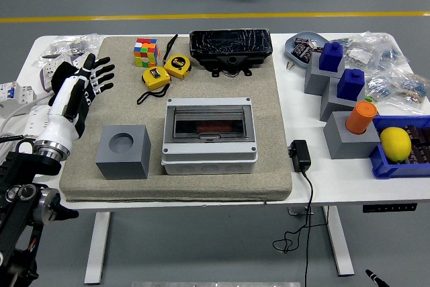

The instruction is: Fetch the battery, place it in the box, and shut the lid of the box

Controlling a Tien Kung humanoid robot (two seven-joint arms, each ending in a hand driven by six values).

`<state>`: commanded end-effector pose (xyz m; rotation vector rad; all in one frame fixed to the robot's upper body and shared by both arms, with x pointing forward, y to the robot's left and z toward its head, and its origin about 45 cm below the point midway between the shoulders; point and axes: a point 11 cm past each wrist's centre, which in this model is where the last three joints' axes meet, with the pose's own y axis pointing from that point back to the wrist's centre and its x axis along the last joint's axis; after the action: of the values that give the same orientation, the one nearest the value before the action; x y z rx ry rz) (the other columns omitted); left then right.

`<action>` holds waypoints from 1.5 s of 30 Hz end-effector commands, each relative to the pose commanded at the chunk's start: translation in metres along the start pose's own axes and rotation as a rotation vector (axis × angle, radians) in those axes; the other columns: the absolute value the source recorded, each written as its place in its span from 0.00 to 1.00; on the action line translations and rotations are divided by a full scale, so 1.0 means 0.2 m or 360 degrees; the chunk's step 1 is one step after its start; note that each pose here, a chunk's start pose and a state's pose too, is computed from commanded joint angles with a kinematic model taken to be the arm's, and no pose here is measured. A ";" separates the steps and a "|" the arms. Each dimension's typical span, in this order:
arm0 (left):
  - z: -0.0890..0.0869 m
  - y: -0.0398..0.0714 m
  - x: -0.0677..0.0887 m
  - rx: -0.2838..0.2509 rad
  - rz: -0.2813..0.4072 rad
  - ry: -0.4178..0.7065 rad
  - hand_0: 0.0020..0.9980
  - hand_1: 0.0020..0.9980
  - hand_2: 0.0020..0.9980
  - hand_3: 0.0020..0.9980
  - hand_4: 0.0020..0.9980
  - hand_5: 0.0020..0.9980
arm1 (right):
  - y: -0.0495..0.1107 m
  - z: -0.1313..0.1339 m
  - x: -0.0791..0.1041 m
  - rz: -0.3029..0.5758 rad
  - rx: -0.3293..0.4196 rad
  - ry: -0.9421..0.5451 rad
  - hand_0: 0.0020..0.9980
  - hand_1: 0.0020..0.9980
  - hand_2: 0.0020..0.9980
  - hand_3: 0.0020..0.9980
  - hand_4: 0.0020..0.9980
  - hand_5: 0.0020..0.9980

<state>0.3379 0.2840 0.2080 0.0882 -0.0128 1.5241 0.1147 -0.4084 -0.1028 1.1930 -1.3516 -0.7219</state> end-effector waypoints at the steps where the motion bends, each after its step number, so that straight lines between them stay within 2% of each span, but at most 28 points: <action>1: 0.00 0.00 0.00 0.0000 -0.0004 -0.0001 0.75 0.80 0.80 0.82 1.00 1.00 | 0.00 0.00 0.00 0.0000 0.0001 0.0000 0.79 0.71 0.72 0.77 1.00 0.98; 45: -0.01 0.00 0.00 0.0001 0.0028 0.0038 0.73 0.78 0.77 0.79 1.00 1.00 | 0.00 -0.01 0.00 0.0003 0.0006 -0.0002 0.79 0.71 0.72 0.77 1.00 0.99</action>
<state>0.3373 0.2836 0.2051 0.0705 0.0059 1.5425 0.1173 -0.4078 -0.1023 1.1942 -1.3555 -0.7189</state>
